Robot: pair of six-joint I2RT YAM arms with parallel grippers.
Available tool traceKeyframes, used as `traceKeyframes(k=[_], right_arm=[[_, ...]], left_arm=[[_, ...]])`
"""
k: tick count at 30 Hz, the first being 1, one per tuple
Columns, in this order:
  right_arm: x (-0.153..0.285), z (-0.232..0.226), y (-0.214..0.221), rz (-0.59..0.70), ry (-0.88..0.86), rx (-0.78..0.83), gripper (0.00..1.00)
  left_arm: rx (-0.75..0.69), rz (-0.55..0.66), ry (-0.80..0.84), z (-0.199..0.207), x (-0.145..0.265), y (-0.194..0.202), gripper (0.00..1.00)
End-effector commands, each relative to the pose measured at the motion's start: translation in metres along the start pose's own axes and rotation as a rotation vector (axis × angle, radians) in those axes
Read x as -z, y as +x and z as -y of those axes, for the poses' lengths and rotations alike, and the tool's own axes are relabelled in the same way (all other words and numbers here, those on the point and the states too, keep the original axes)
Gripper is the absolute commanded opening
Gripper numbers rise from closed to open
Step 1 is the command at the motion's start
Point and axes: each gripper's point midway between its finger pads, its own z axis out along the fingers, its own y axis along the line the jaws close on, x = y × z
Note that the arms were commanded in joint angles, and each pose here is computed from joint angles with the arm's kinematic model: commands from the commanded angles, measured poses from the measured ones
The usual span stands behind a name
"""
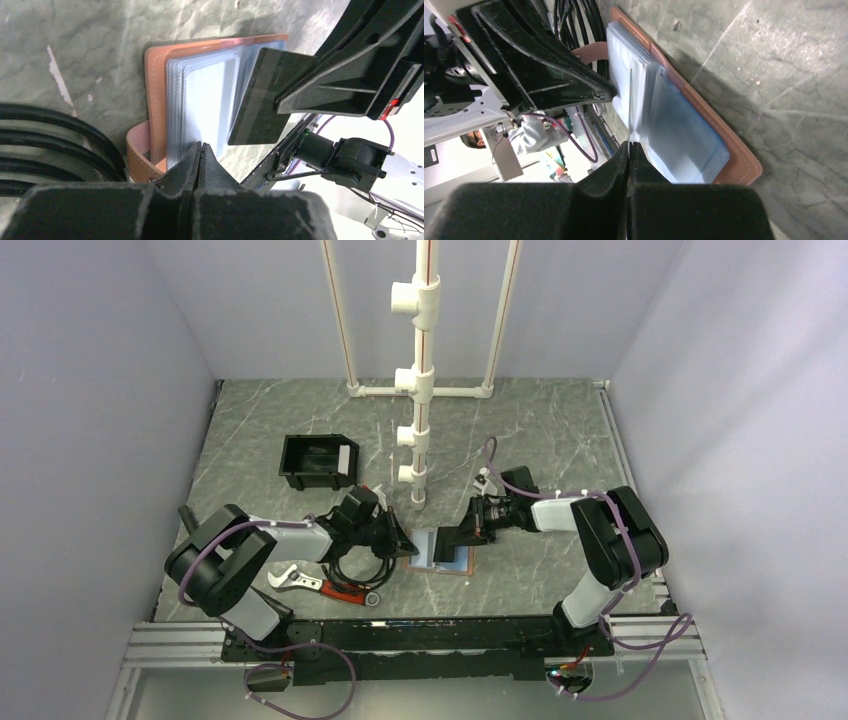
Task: Put the credit cards into the card holder
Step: Insert the credit card into the card holder.
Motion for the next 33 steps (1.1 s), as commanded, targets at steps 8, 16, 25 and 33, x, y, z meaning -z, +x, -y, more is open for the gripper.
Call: traceKeyframes(k=[8, 16, 25, 33], right_arm=[[-0.006, 0.008, -0.008, 0.040, 0.005, 0.021, 0.00], [-0.001, 0.009, -0.004, 0.043, 0.014, 0.024, 0.00], [0.000, 0.009, 0.000, 0.031, 0.008, 0.025, 0.00], [0.000, 0.009, 0.002, 0.027, 0.007, 0.024, 0.00]], left_arm=[[0.010, 0.015, -0.073, -0.023, 0.000, 0.003, 0.00], [0.013, 0.014, -0.077, -0.027, 0.004, 0.005, 0.00], [0.012, 0.011, -0.072, -0.027, 0.004, 0.005, 0.00], [0.012, 0.011, -0.066, -0.026, 0.004, 0.005, 0.00]])
